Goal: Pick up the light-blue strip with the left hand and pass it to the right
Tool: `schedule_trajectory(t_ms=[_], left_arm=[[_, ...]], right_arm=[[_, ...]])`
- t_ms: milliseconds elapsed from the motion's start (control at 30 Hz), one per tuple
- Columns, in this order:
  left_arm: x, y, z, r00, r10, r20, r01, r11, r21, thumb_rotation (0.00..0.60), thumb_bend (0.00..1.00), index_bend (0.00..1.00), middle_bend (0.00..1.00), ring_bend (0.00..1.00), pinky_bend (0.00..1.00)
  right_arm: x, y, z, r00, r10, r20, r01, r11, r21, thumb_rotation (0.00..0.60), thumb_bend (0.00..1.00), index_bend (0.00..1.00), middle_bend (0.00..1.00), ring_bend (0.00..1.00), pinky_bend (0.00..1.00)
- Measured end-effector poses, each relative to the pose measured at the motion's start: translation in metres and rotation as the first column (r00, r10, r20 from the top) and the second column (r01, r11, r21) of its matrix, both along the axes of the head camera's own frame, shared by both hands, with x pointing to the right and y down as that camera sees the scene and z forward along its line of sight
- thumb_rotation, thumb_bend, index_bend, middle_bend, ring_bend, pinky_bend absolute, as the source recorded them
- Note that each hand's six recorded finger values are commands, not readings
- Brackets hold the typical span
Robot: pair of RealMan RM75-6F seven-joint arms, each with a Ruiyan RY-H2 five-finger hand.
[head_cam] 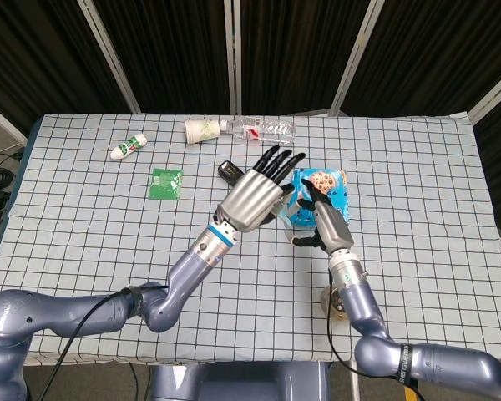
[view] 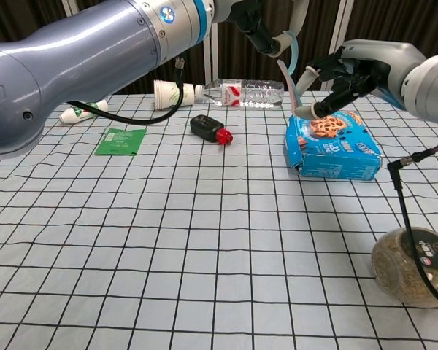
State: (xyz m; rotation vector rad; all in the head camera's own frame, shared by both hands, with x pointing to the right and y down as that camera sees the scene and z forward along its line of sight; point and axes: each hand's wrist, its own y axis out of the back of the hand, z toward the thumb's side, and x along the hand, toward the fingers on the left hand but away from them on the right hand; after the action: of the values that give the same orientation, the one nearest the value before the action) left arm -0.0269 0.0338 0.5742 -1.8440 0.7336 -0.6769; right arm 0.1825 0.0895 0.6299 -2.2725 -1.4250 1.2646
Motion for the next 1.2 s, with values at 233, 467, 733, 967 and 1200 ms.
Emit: schedule_trajectory(t_ms=[233, 467, 733, 967, 1200], left_arm=[[0.0004, -0.0004, -0.0004, 1.0, -0.005, 0.0, 0.005, 1.0, -0.002, 0.6, 0.5, 0.79, 0.0, 0.0, 0.0], [-0.0004, -0.0001, -0.0002, 1.0, -0.004, 0.001, 0.004, 1.0, -0.001, 0.6, 0.5, 0.79, 0.0, 0.0, 0.0], [0.0004, 0.0004, -0.001, 1.0, -0.001, -0.001, 0.001, 1.0, -0.001, 0.6, 0.5, 0.79, 0.0, 0.0, 0.0], [-0.0011, 0.0004, 0.0006, 1.0, 0.001, 0.008, -0.001, 1.0, 0.001, 0.6, 0.5, 0.79, 0.0, 0.0, 0.0], [-0.0008, 0.0016, 0.0007, 1.0, 0.004, 0.008, -0.004, 1.0, 0.0, 0.6, 0.5, 0.79, 0.0, 0.0, 0.0]], right_arm=[[-0.0006, -0.0014, 0.0003, 1.0, 0.011, -0.007, -0.011, 1.0, 0.003, 0.6, 0.24, 0.52, 0.01, 0.0, 0.0], [-0.0006, -0.0011, 0.0007, 1.0, 0.015, -0.006, -0.015, 1.0, -0.002, 0.6, 0.26, 0.53, 0.02, 0.0, 0.0], [-0.0006, -0.0008, 0.0015, 1.0, 0.017, -0.005, -0.017, 1.0, -0.003, 0.6, 0.3, 0.54, 0.02, 0.0, 0.0], [-0.0005, -0.0007, 0.0016, 1.0, 0.011, -0.009, -0.011, 1.0, -0.004, 0.6, 0.34, 0.55, 0.02, 0.0, 0.0], [-0.0022, 0.0009, 0.0013, 1.0, 0.004, -0.005, -0.004, 1.0, -0.007, 0.6, 0.4, 0.6, 0.03, 0.0, 0.0]])
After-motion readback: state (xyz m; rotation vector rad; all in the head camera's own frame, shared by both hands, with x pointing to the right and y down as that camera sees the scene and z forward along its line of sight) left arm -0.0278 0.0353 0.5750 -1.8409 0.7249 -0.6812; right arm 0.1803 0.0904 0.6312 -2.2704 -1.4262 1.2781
